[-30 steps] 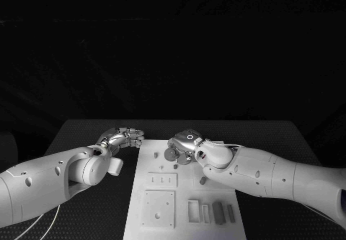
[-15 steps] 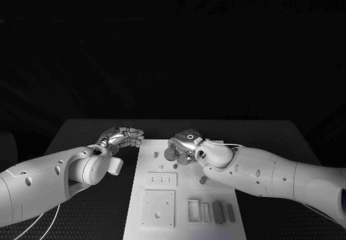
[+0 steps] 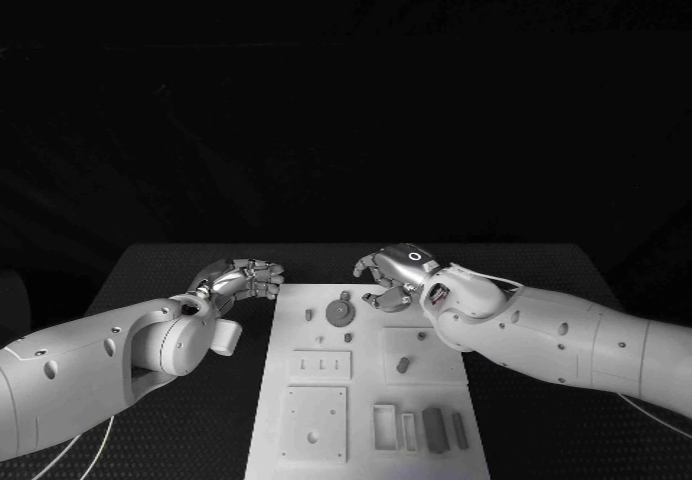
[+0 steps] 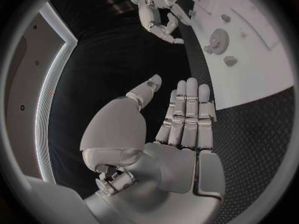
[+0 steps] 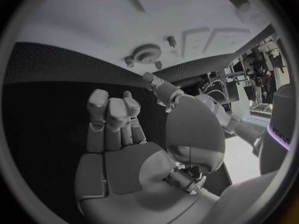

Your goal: Assemble the parts on the task board

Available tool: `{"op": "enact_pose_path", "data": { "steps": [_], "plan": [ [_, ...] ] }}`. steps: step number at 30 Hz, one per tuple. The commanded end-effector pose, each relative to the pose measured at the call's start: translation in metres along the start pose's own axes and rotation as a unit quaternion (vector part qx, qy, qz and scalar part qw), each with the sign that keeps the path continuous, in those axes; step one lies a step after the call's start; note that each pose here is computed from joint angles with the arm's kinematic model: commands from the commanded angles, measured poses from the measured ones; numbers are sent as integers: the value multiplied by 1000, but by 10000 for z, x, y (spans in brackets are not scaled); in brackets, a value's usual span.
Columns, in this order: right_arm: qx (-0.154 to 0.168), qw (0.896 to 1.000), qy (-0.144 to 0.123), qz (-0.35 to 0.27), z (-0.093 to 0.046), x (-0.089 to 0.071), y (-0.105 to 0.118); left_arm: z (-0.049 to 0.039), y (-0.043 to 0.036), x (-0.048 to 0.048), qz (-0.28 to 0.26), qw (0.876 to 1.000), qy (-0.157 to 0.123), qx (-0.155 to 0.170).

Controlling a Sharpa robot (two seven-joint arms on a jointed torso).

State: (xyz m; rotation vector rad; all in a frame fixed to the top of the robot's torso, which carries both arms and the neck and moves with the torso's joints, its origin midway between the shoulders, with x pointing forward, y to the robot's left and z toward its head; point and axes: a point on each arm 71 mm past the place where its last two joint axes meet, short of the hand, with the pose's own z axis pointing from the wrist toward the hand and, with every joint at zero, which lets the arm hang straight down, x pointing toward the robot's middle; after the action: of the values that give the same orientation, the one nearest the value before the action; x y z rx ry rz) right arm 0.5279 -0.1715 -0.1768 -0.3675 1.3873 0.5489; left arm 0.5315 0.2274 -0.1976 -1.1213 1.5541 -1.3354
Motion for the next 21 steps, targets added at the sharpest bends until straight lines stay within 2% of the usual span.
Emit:
{"op": "enact_pose_path", "data": {
  "steps": [1, 6, 10, 16, 21],
  "plan": [
    [-8, 994, 9, 104, -122, -67, -191, -1, -22, -9, -5, 1000, 9, 12],
    [39, 988, 14, 149, -324, -126, -580, 10, -21, -40, -3, 1000, 5, 12],
    [59, 987, 28, 147, -440, -129, -801, 16, -18, -68, -2, 1000, 2, 12],
    [83, 986, 39, 140, -611, -141, -1048, 23, -15, -76, -1, 1000, 2, 12],
    [100, 984, 55, 138, -705, -90, -1181, 25, -13, -67, -2, 1000, 4, 12]
  ]
}}
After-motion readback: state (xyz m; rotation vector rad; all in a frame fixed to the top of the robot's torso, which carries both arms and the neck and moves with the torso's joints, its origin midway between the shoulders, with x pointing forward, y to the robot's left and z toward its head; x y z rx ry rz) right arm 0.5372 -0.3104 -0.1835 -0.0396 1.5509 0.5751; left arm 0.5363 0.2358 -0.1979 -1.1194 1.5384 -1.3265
